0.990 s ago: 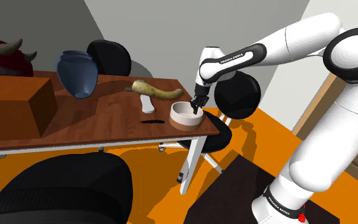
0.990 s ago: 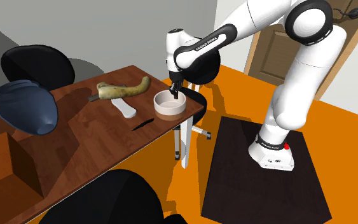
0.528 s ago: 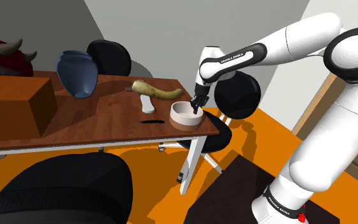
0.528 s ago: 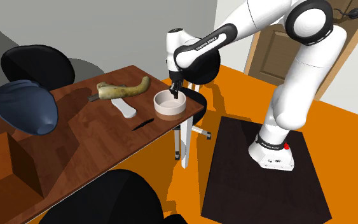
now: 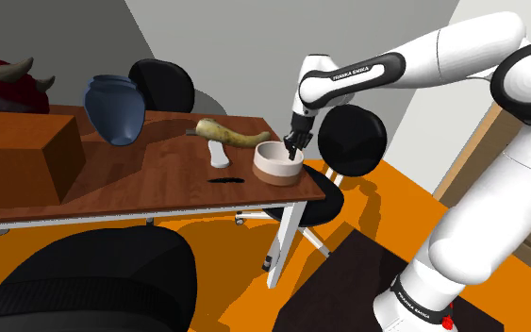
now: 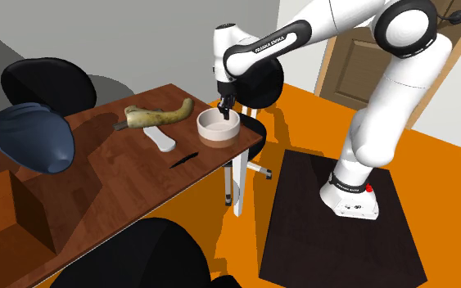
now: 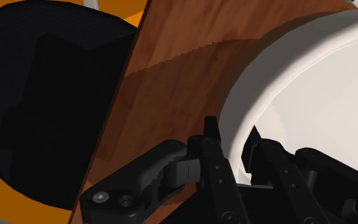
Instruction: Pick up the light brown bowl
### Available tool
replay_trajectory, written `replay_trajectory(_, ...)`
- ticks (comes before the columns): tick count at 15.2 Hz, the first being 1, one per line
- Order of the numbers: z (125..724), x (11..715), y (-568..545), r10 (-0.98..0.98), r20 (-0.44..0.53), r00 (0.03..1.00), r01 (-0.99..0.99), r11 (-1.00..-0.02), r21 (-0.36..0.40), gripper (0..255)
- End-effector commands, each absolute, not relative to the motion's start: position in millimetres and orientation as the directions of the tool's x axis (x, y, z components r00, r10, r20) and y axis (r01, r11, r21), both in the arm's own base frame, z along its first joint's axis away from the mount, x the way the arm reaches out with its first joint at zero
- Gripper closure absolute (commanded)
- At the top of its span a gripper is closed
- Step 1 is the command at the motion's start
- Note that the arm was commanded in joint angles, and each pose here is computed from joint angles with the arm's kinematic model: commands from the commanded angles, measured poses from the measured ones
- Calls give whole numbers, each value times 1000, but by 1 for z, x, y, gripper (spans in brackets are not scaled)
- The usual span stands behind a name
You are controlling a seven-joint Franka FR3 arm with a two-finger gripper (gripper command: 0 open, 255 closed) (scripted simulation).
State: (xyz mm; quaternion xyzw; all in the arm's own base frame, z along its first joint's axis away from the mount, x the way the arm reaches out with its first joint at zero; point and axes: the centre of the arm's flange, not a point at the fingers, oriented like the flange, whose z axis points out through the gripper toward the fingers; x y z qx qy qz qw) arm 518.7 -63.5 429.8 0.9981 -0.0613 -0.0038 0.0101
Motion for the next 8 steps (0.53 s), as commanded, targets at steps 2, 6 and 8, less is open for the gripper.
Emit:
replay_trajectory(2,446,518,-64,-123,-6,992,-122,-992,20,255)
replay_trajectory(6,468,518,-64,-123,-6,992,-122,-992,20,255)
replay_trajectory(8,468,518,-64,-123,-6,992,-122,-992,20,255)
